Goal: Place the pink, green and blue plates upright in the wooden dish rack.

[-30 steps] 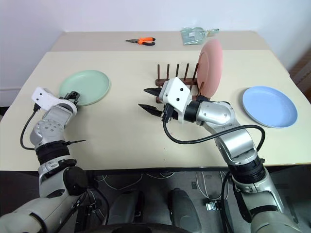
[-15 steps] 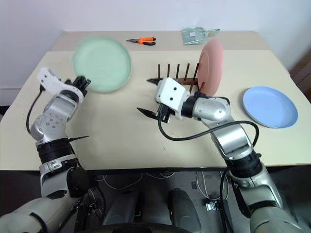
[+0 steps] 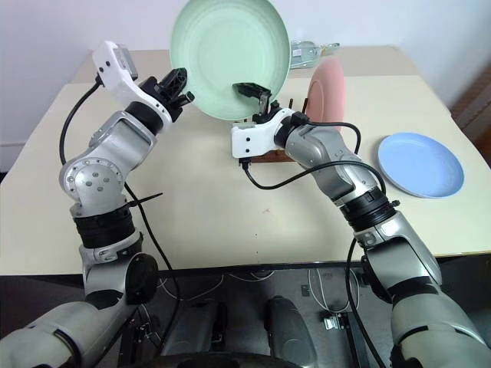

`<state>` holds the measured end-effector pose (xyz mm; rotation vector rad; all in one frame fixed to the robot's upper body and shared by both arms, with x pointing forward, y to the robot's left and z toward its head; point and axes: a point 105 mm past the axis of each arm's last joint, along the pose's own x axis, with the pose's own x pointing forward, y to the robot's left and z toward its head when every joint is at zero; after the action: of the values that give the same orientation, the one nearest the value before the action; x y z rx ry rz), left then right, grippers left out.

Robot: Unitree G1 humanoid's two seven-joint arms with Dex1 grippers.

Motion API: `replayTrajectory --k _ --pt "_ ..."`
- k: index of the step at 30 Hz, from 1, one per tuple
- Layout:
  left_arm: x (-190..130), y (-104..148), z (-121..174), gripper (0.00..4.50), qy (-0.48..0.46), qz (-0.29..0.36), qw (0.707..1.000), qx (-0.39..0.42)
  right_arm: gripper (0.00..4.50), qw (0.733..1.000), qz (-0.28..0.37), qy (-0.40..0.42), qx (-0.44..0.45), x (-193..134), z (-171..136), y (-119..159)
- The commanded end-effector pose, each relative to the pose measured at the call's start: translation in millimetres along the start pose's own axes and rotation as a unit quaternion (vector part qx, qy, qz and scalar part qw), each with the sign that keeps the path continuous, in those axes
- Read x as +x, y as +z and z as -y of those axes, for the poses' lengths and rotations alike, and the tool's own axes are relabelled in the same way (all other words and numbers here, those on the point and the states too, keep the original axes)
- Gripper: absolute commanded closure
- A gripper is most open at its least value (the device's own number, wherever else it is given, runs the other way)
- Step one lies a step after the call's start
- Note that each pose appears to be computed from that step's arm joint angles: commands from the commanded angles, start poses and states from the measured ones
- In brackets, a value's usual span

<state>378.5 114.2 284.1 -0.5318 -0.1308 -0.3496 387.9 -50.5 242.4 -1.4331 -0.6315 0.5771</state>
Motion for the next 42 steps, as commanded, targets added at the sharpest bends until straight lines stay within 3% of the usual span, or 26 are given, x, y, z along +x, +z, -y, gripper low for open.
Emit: replayTrajectory --k 1,3,6,12,14,17,19,21,22,25,28,30,34,42 --pt "-6 8 9 4.50 -0.014 0.015 1.000 0.002 1.77 0.999 0.005 -0.029 -0.034 -2 15 1" --pt "-6 8 8 4.50 -0.015 0.017 1.000 -0.007 2.78 0.999 0.005 -0.028 -0.044 -2 13 1" --pt "-6 11 8 3.51 -0.022 0.028 0.999 -0.041 4.25 0.998 0.003 -0.030 -0.060 -4 13 0" --pt "-7 37 -10 0.67 0.011 0.088 0.990 -0.108 4.26 0.997 -0.002 -0.046 -0.061 -8 19 -2" --pt "-9 53 -27 0.67 0.048 0.126 0.985 -0.108 4.26 0.997 0.001 -0.057 -0.045 -11 23 -2" --pt "-19 77 -63 0.67 0.124 0.174 0.977 -0.025 4.26 0.995 0.027 -0.089 0.028 -17 37 5" --pt "-23 77 -76 0.67 0.136 0.162 0.974 0.086 4.26 0.986 0.051 -0.111 0.110 -24 53 10" --pt "-23 60 -84 0.67 0.127 0.115 0.969 0.180 4.26 0.967 0.075 -0.123 0.209 -33 67 13" --pt "-23 47 -85 0.67 0.108 0.086 0.968 0.211 4.26 0.951 0.088 -0.128 0.268 -37 74 14" --pt "-27 -3 -77 0.67 0.022 -0.002 0.963 0.268 4.26 0.863 0.120 -0.150 0.468 -53 95 6" --pt "-45 -66 -53 0.67 -0.115 -0.098 0.931 0.331 4.26 0.764 0.119 -0.152 0.616 -66 100 -7" --pt "-62 -94 -39 0.67 -0.187 -0.133 0.918 0.323 4.26 0.726 0.101 -0.156 0.663 -70 96 -14" --pt "-82 -115 -15 0.67 -0.262 -0.159 0.919 0.247 4.26 0.682 0.046 -0.160 0.712 -74 84 -29" --pt "-89 -127 -5 0.67 -0.287 -0.183 0.910 0.237 4.26 0.638 0.002 -0.156 0.754 -72 68 -48"
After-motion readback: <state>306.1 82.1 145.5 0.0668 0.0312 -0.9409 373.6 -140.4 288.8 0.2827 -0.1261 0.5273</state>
